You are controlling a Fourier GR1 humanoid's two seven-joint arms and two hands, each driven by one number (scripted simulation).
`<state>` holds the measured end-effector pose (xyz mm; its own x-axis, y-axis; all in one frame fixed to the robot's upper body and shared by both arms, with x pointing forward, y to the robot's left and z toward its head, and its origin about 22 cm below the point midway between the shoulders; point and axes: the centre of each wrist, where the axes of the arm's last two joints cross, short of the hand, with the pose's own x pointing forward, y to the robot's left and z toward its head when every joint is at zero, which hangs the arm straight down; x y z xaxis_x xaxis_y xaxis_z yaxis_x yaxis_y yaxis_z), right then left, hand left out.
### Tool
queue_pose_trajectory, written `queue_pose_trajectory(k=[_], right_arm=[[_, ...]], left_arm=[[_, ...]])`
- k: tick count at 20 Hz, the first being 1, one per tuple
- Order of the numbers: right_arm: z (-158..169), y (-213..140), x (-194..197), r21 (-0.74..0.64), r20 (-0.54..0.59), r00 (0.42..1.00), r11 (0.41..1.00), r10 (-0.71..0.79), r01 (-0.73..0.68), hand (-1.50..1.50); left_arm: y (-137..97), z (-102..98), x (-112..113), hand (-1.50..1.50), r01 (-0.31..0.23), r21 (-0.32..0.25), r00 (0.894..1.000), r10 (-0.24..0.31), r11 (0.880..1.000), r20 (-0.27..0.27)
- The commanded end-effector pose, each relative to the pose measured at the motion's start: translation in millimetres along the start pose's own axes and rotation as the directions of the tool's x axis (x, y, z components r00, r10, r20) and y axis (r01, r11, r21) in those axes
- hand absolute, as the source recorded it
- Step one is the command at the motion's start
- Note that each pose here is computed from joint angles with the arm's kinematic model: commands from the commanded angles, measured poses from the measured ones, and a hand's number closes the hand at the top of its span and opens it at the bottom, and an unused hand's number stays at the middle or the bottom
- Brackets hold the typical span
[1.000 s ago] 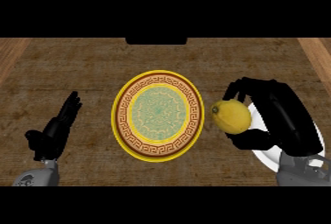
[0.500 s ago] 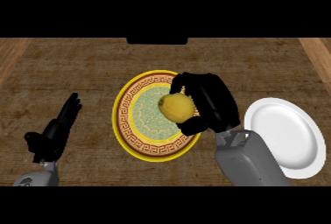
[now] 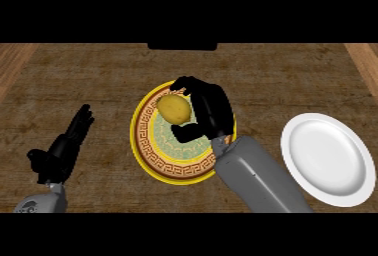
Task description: Pick the lemon from the plate and place it in the plate
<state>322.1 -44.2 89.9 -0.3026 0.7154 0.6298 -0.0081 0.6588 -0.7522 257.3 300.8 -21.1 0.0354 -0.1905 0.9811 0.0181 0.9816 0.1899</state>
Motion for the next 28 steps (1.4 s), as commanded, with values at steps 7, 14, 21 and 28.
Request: queue_pose_trajectory(k=[7, 14, 21, 28], right_arm=[[-16.3, 24.8, -6.7, -0.042, -0.128, 0.975, 0.984, -0.179, 0.175, -1.50], [-18.3, -21.4, -39.3, -0.247, -0.064, 0.875, 0.857, -0.479, 0.451, -1.50], [13.8, -53.3, -126.3, -0.259, -0.042, 0.786, 0.766, -0.617, 0.588, -1.50], [57.2, -85.2, -218.0, -0.164, -0.017, 0.815, 0.806, -0.579, 0.569, -1.50]], left_arm=[[14.1, 8.4, -1.8, 0.00, -0.001, -0.009, 1.000, 0.001, 1.000, 0.002], [14.8, 6.7, -0.3, 0.00, -0.006, 0.014, 1.000, 0.006, 1.000, -0.012], [2.0, -6.8, 21.4, 0.00, -0.013, 0.023, 1.000, 0.013, 1.000, -0.007], [10.6, 17.1, -8.9, 0.00, 0.002, 0.034, 1.000, -0.002, 0.999, 0.005]])
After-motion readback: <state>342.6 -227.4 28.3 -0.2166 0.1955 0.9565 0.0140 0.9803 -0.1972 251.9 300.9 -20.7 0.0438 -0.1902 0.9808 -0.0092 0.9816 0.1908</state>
